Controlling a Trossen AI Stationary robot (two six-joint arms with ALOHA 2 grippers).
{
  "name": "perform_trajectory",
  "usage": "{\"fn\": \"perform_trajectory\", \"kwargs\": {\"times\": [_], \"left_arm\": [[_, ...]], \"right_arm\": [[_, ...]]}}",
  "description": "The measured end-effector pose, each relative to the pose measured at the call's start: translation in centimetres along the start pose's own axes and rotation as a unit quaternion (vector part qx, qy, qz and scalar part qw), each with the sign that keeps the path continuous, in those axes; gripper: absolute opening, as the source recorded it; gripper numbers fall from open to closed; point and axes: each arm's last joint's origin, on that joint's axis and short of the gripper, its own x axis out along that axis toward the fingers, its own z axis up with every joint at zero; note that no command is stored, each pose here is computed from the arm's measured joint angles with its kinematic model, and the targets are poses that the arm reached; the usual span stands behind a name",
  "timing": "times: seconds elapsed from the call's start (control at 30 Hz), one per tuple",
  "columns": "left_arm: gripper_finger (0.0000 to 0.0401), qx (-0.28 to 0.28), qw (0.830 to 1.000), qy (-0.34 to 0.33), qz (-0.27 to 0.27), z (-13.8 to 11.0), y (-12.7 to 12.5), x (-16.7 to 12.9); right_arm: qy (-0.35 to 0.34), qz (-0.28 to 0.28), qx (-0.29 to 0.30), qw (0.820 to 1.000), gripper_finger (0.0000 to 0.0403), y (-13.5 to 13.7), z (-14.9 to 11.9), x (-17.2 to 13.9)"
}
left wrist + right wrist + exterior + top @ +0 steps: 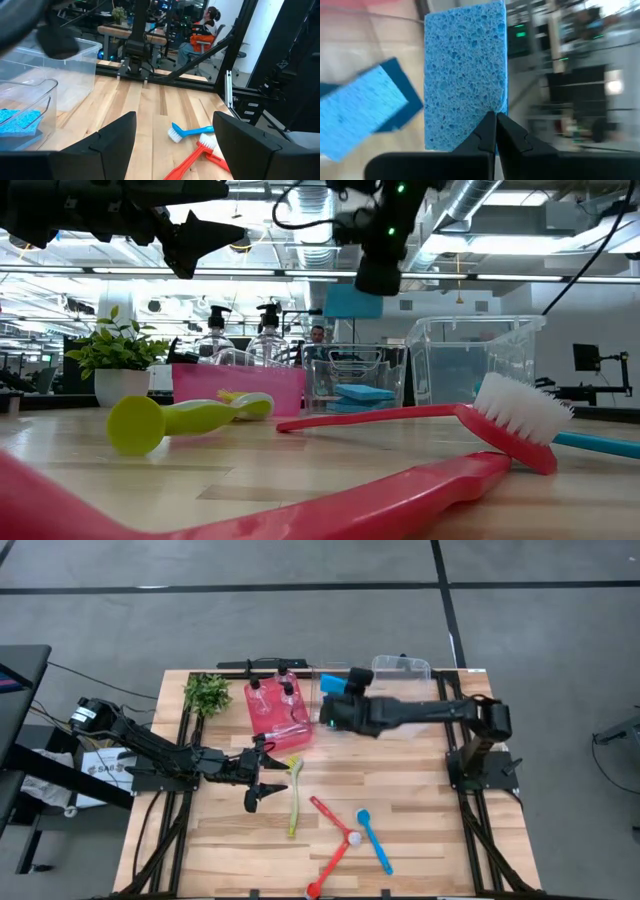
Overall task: Pick & Place Kitchen Sink Supplies
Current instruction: Put the blue sponge into the left transparent bin, then put the blue dish brush into the right transparent bin
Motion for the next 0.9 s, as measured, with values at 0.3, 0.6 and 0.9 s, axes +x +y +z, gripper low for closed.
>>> {"fn": "perform_trajectory", "kwargs": {"times": [0.3, 0.6, 0.9], "left_arm": [[0.0266, 0.0, 1.0, 0.0, 0.0, 0.0, 0.0, 0.0], [0.0266, -0.006, 1.0, 0.001, -0.006, 0.0, 0.0, 0.0], [0.0266, -0.014, 1.0, 0.003, -0.005, 0.0, 0.0, 0.0]], "right_arm": [[-0.01, 0.077, 0.073, 0.994, 0.0053, -1.7, -0.1, 3.2], [-0.02, 0.076, 0.071, 0.994, 0.0152, -1.0, 0.1, 1.3], [-0.056, 0.133, 0.126, 0.982, 0.0128, -0.8, -1.0, -5.1]]}}
